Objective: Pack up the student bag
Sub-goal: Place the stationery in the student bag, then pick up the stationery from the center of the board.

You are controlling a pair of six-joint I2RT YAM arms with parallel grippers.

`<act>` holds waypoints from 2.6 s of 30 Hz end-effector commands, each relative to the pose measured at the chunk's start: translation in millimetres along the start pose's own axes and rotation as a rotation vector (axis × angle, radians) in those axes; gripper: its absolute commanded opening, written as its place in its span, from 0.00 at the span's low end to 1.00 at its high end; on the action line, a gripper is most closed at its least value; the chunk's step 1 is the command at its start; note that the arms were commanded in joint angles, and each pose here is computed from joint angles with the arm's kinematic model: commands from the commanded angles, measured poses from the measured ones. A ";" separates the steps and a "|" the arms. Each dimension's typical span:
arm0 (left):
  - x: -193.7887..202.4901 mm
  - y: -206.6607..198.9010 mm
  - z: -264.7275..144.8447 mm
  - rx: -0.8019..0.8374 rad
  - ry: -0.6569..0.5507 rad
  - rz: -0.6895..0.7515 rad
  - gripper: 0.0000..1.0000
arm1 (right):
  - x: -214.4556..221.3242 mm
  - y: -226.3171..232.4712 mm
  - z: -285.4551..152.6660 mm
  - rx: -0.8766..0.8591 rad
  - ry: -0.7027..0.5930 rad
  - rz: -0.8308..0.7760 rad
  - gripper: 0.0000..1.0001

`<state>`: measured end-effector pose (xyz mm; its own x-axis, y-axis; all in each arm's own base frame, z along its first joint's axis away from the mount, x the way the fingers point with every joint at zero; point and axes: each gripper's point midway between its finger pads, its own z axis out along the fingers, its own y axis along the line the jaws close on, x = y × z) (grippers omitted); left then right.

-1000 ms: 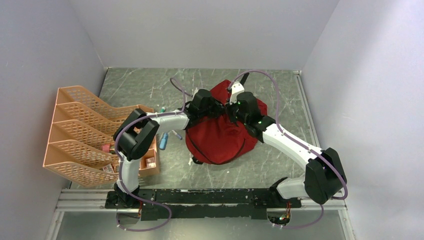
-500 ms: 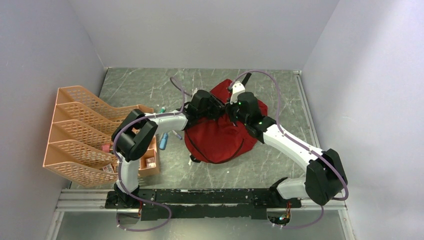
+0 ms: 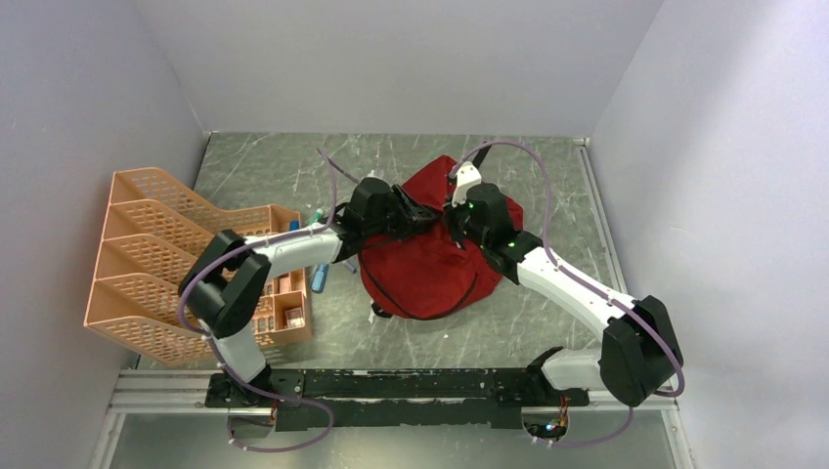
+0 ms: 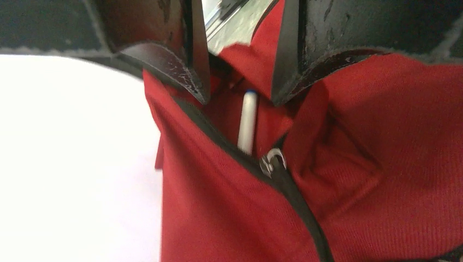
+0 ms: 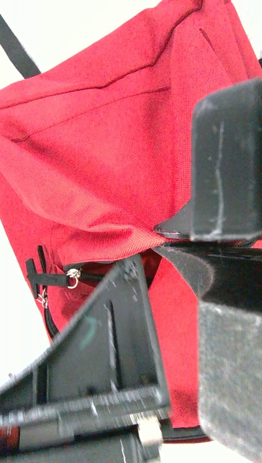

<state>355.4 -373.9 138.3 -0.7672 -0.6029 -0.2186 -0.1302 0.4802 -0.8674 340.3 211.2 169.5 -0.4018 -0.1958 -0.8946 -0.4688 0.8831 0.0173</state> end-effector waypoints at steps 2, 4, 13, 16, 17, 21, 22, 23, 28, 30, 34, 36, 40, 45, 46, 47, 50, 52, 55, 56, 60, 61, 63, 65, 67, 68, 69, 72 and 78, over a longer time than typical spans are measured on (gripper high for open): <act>18.8 22.4 -44.9 -0.015 0.099 0.259 0.48 | -16.5 10.2 -5.8 -0.034 -0.069 0.032 0.00; 11.1 39.9 -64.5 -0.081 0.056 0.328 0.48 | -16.8 7.3 -7.0 -0.018 -0.075 0.035 0.00; -64.5 94.4 -149.3 -0.476 -0.246 0.413 0.49 | -14.9 -1.7 -14.6 0.032 -0.096 0.062 0.00; -78.2 107.8 -158.1 -0.532 -0.283 0.369 0.49 | -12.8 -5.5 -14.4 0.055 -0.089 0.068 0.00; -82.2 113.1 -159.1 -0.551 -0.287 0.356 0.49 | -11.6 -6.0 -13.7 0.059 -0.079 0.070 0.00; -92.8 136.6 -154.3 -0.634 -0.260 0.313 0.48 | -2.6 -5.0 -8.6 0.060 -0.026 0.075 0.00; -94.2 142.8 -152.4 -0.664 -0.255 0.305 0.48 | -1.5 -4.3 -7.9 0.057 -0.020 0.075 0.00; -97.5 144.8 -150.7 -0.689 -0.258 0.300 0.48 | -1.5 -3.9 -7.9 0.054 -0.019 0.075 0.00; -99.9 156.0 -141.0 -0.742 -0.254 0.284 0.48 | -2.6 -4.8 -10.7 0.058 -0.035 0.074 0.00; -101.8 158.3 -139.1 -0.751 -0.273 0.262 0.49 | -2.6 -6.5 -11.9 0.064 -0.033 0.070 0.00; -107.4 163.6 -136.1 -0.795 -0.307 0.227 0.49 | -1.6 -7.7 -14.1 0.070 -0.033 0.072 0.00; -107.8 168.0 -133.4 -0.823 -0.306 0.217 0.49 | -0.9 -7.4 -14.8 0.069 -0.034 0.074 0.00; -107.3 175.0 -124.8 -0.857 -0.294 0.199 0.49 | 0.3 -6.5 -16.3 0.065 -0.030 0.078 0.00; -104.3 184.7 -119.2 -0.907 -0.275 0.178 0.49 | -4.6 -6.3 -20.6 0.071 -0.048 0.132 0.00; -103.0 187.7 -119.7 -0.920 -0.272 0.173 0.48 | -5.1 -5.7 -21.2 0.070 -0.049 0.144 0.00; -102.0 189.7 -120.5 -0.932 -0.270 0.165 0.48 | -6.3 -4.5 -21.3 0.065 -0.053 0.151 0.00; -99.1 195.6 -124.4 -0.964 -0.269 0.139 0.48 | -4.7 -2.7 -20.1 0.058 -0.043 0.165 0.00; -98.2 196.8 -127.2 -0.980 -0.273 0.126 0.48 | -4.2 -1.6 -19.2 0.055 -0.036 0.168 0.00; -100.8 197.2 -129.4 -0.998 -0.288 0.123 0.48 | -2.3 -0.3 -19.7 0.047 -0.038 0.175 0.00; -102.1 196.7 -129.7 -1.004 -0.291 0.124 0.48 | -1.6 -0.2 -20.1 0.046 -0.041 0.177 0.00; -103.5 193.8 -127.0 -1.014 -0.289 0.124 0.48 | 3.3 1.6 -21.8 0.036 -0.046 0.181 0.00; -103.9 193.3 -125.2 -1.011 -0.290 0.122 0.49 | 4.1 1.4 -22.2 0.036 -0.046 0.182 0.00; -103.5 192.2 -120.7 -0.999 -0.286 0.114 0.49 | 4.7 1.6 -22.8 0.034 -0.047 0.181 0.00; -102.5 193.3 -116.8 -0.992 -0.279 0.111 0.49 | 4.2 0.8 -22.3 0.038 -0.048 0.178 0.00; -100.6 197.5 -113.6 -0.996 -0.272 0.106 0.49 | 3.1 0.5 -21.7 0.040 -0.049 0.172 0.00; -99.6 199.9 -112.6 -0.998 -0.270 0.107 0.49 | 3.1 0.0 -21.3 0.042 -0.049 0.169 0.00; -98.5 202.8 -112.0 -1.001 -0.265 0.107 0.49 | 2.8 -0.7 -20.9 0.046 -0.052 0.167 0.00; -94.9 209.2 -110.7 -1.011 -0.250 0.110 0.48 | 5.9 -2.8 -18.7 0.057 -0.045 0.162 0.00; -92.3 217.4 -106.6 -1.017 -0.239 0.116 0.48 | 11.0 -4.4 -18.0 0.066 -0.032 0.155 0.00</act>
<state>328.2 -144.1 24.6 -0.6810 -0.5712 -0.4581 -0.6152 0.7857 -0.0653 325.9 193.2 164.8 -0.4523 -0.0472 -0.8906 -0.3341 0.9348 0.1202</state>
